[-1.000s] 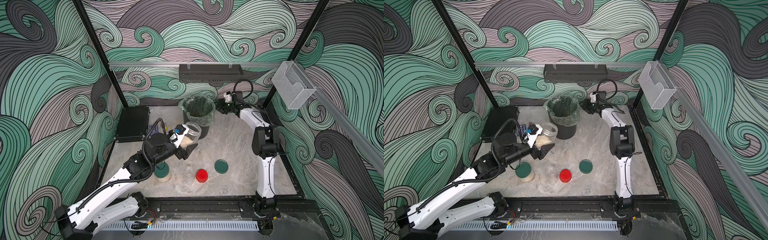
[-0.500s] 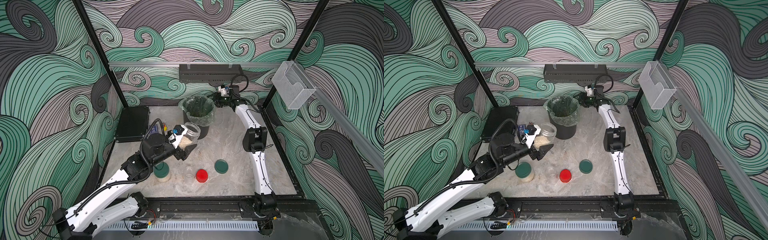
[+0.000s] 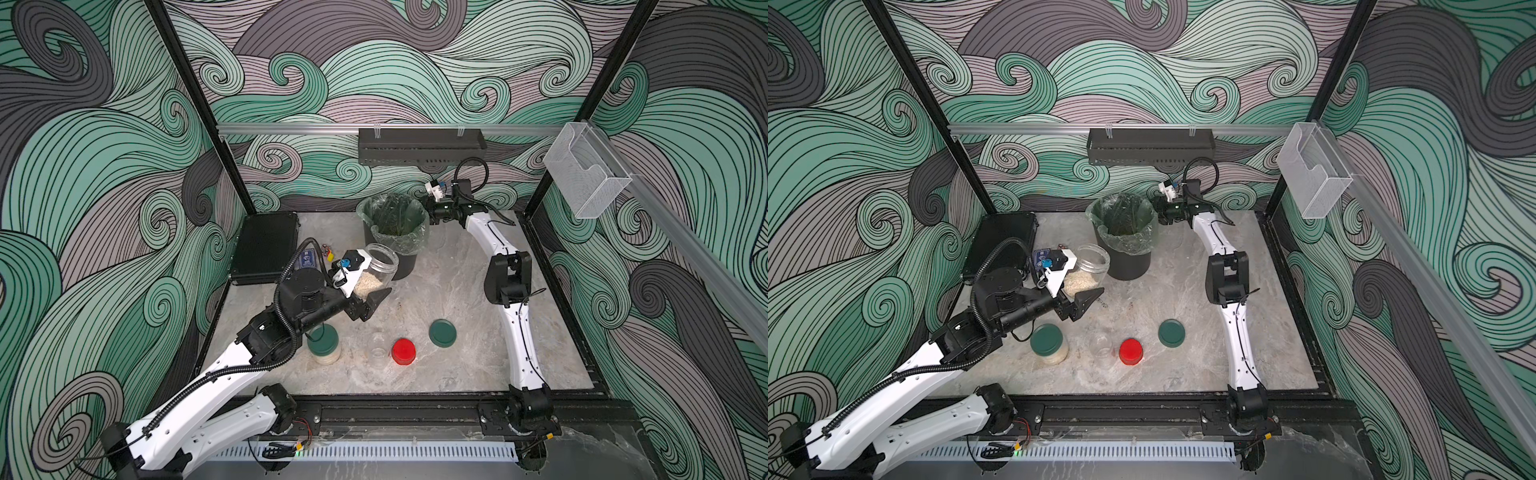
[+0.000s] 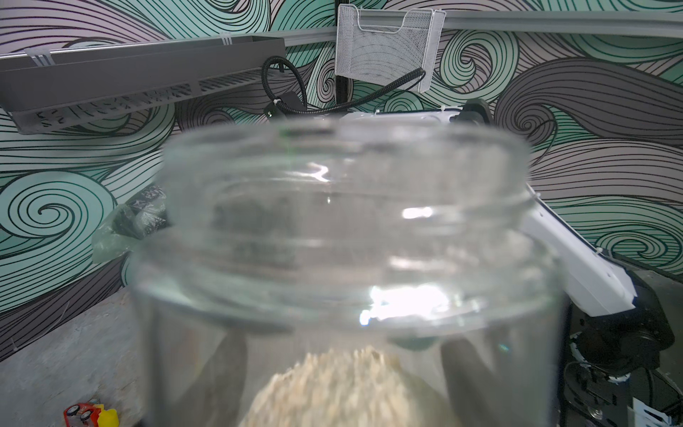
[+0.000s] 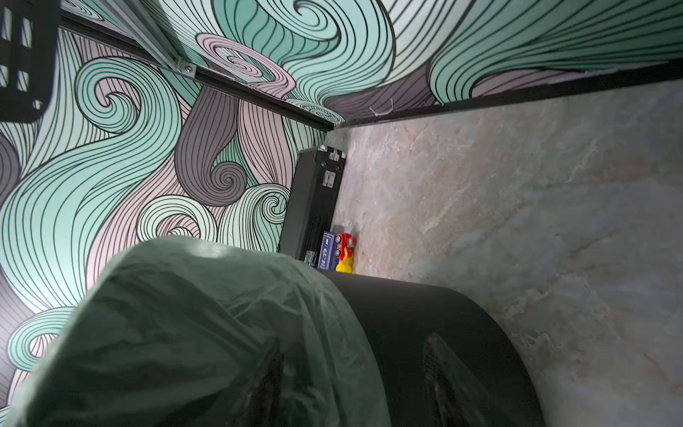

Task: Empty expired oatmeal from jars
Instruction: Move the trash bin to the center of the board.

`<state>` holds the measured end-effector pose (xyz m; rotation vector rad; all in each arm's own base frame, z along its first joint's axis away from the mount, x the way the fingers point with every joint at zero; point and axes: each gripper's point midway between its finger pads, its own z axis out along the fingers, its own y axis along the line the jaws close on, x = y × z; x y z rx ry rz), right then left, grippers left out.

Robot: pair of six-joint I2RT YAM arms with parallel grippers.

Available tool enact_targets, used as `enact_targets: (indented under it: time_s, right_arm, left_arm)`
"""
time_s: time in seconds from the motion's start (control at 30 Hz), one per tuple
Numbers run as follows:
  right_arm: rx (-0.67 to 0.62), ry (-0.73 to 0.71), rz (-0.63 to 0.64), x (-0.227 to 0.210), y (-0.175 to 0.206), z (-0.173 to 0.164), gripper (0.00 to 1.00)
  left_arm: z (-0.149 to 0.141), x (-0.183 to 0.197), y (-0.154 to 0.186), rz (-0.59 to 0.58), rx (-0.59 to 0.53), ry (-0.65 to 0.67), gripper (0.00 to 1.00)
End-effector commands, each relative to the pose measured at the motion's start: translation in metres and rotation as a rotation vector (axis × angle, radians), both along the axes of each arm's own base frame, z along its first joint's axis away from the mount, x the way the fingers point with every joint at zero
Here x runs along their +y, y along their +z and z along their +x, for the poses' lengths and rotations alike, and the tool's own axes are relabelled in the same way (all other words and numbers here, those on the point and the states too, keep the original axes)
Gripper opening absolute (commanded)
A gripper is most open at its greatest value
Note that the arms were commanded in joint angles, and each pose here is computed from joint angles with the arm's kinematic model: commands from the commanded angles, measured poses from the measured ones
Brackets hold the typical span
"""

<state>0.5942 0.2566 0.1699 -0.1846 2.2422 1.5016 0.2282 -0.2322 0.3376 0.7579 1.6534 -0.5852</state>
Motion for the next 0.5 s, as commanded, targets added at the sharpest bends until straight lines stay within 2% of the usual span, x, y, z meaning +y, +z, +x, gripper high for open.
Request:
enact_targets:
  time_s: [0.0,0.4,0.47]
  right_arm:
    - [-0.111,0.1,0.021,0.016,0.051,-0.031,0.62]
    - [-0.08,0.165,-0.006,0.026,0.04,-0.078,0.61]
    - [-0.108,0.157,-0.012,0.022,0.046,-0.083,0.61]
  left_arm:
    - [-0.004,0.006,0.035,-0.082,-0.09,0.002,0.37]
    - [-0.01,0.015,0.043,-0.093,-0.113,0.016,0.37]
    - [-0.011,0.016,0.043,-0.089,-0.114,0.017,0.37]
